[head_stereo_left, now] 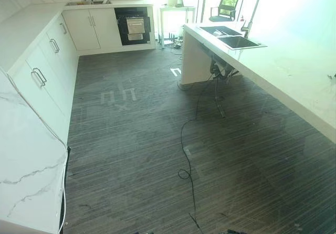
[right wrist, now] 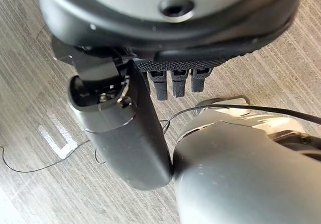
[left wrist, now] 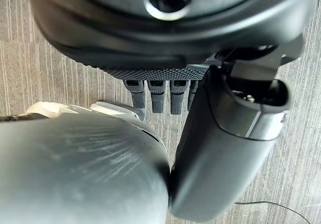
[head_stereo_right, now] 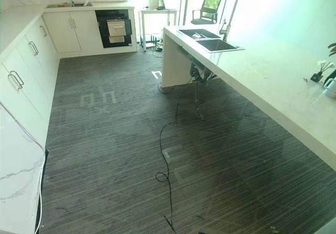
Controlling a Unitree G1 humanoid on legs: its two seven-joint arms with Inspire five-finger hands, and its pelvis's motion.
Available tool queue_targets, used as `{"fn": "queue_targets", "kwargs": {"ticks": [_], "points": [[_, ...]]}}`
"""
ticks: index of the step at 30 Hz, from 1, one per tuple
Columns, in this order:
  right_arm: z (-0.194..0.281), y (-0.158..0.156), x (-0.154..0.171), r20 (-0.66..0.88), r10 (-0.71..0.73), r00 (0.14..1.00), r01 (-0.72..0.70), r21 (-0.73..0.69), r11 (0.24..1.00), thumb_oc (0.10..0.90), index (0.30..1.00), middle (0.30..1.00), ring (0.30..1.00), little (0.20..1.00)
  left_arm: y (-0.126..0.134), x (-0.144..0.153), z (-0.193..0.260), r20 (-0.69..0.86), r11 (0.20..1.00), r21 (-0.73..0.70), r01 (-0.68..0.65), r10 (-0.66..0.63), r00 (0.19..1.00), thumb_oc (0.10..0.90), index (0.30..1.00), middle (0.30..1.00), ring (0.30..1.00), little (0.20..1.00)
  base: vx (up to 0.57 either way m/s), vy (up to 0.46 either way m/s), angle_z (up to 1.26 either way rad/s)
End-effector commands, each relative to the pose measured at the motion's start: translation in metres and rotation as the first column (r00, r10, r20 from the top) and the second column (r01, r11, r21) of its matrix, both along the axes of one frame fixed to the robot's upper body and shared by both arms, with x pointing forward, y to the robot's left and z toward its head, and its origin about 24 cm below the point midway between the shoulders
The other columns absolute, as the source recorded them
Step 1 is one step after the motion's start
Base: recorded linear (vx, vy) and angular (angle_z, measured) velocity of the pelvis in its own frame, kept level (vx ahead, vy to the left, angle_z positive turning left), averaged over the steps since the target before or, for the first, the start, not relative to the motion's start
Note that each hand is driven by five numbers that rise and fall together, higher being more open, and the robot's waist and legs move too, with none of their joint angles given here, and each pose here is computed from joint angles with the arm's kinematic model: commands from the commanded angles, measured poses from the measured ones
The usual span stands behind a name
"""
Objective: Place the dishes in the dishwasher.
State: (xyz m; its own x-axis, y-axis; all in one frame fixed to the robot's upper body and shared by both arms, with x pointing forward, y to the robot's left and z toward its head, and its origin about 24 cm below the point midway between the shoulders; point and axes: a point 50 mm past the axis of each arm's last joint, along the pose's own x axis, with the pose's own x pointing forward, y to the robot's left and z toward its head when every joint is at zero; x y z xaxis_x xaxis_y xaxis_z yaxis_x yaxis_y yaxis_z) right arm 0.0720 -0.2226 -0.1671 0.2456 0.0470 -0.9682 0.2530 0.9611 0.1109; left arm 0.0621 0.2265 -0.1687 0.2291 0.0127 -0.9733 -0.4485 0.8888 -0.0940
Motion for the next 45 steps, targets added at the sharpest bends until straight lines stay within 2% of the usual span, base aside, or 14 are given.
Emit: {"fn": "queue_targets", "kwargs": {"ticks": [1,5,6,10,12,15,17,24,28,30,35,39,42,45], "points": [[-0.002,-0.001,-0.013,-0.029,0.009,1.0,-0.009,0.006,1.0,0.8,0.9,0.9,0.9,0.9,-0.005,0.003,-0.001,0.029,0.998,-0.014,-0.057,0.057,0.998,0.8,0.9,0.9,0.9,0.9,0.03,-0.069,0.01],[0.003,-0.005,0.005,0.087,-0.01,0.996,0.01,-0.005,1.0,0.8,0.9,0.9,0.9,0.9,-0.002,0.015,0.002,0.114,0.994,-0.013,-0.106,0.107,0.988,0.8,0.9,0.9,0.9,0.9,0.06,-0.149,0.05],[0.009,-0.007,0.023,0.188,0.021,0.982,-0.017,-0.023,1.0,0.8,0.9,0.9,0.9,0.9,0.0,0.031,0.007,0.196,0.993,-0.002,-0.114,0.112,0.974,0.8,0.9,0.9,0.9,0.9,0.06,-0.137,0.03],[0.03,-0.006,0.068,0.402,0.053,0.914,-0.04,-0.041,0.998,0.8,0.9,0.9,0.9,0.9,-0.001,0.065,0.021,0.362,0.99,-0.033,-0.135,0.138,0.922,0.8,0.9,0.9,0.9,0.9,0.03,-0.165,-0.04],[0.053,-0.005,0.098,0.542,0.108,0.834,-0.079,-0.077,0.994,0.8,0.9,0.9,0.9,0.9,0.004,0.082,0.033,0.464,0.986,-0.033,-0.166,0.163,0.871,0.8,0.9,0.9,0.9,0.9,0.06,-0.26,-0.09],[0.081,-0.002,0.122,0.669,0.161,0.726,-0.106,-0.123,0.987,0.8,0.9,0.9,0.9,0.9,0.011,0.093,0.045,0.559,0.983,-0.023,-0.184,0.165,0.812,0.8,0.9,0.9,0.9,0.9,0.05,-0.195,-0.23],[0.103,0.001,0.134,0.749,0.192,0.634,-0.114,-0.155,0.981,0.8,0.9,0.9,0.9,0.9,0.013,0.094,0.055,0.637,0.986,0.022,-0.168,0.116,0.763,0.8,0.9,0.9,0.9,0.9,0.23,0.095,-0.07],[0.123,-0.011,0.122,0.806,0.232,0.545,-0.113,-0.203,0.973,0.8,0.9,0.9,0.9,0.9,0.012,0.076,0.063,0.716,0.988,0.025,-0.154,0.09,0.692,0.8,0.9,0.9,0.9,0.9,0.29,0.208,-0.17],[0.127,-0.012,0.119,0.815,0.22,0.537,-0.114,-0.188,0.975,0.8,0.9,0.9,0.9,0.9,0.017,0.085,0.072,0.744,0.988,0.048,-0.148,0.063,0.665,0.8,0.9,0.9,0.9,0.9,0.38,0.25,-0.11],[0.127,-0.006,0.121,0.815,0.206,0.541,-0.103,-0.179,0.978,0.8,0.9,0.9,0.9,0.9,0.023,0.102,0.085,0.768,0.99,0.089,-0.11,0.002,0.641,0.8,0.9,0.9,0.9,0.9,0.49,0.349,-0.02],[0.129,0.005,0.129,0.835,0.152,0.529,-0.058,-0.143,0.988,0.8,0.9,0.9,0.9,0.9,0.023,0.118,0.094,0.773,0.989,0.139,-0.049,-0.077,0.629,0.8,0.9,0.9,0.9,0.9,0.3,0.239,0.19],[0.134,0.016,0.134,0.847,0.19,0.496,-0.104,-0.159,0.982,0.8,0.9,0.9,0.9,0.9,0.017,0.129,0.104,0.778,0.982,0.189,-0.003,-0.148,0.61,0.8,0.9,0.9,0.9,0.9,0.23,0.199,0.15],[0.136,0.014,0.132,0.853,0.184,0.489,-0.11,-0.149,0.983,0.8,0.9,0.9,0.9,0.9,0.019,0.129,0.106,0.781,0.984,0.179,0.008,-0.147,0.607,0.8,0.9,0.9,0.9,0.9,0.28,-0.09,-0.07],[0.133,0.008,0.121,0.865,0.11,0.489,-0.083,-0.079,0.993,0.8,0.9,0.9,0.9,0.9,0.019,0.121,0.102,0.78,0.985,0.171,0.028,-0.152,0.608,0.8,0.9,0.9,0.9,0.9,0.31,-0.184,0.35]]}}
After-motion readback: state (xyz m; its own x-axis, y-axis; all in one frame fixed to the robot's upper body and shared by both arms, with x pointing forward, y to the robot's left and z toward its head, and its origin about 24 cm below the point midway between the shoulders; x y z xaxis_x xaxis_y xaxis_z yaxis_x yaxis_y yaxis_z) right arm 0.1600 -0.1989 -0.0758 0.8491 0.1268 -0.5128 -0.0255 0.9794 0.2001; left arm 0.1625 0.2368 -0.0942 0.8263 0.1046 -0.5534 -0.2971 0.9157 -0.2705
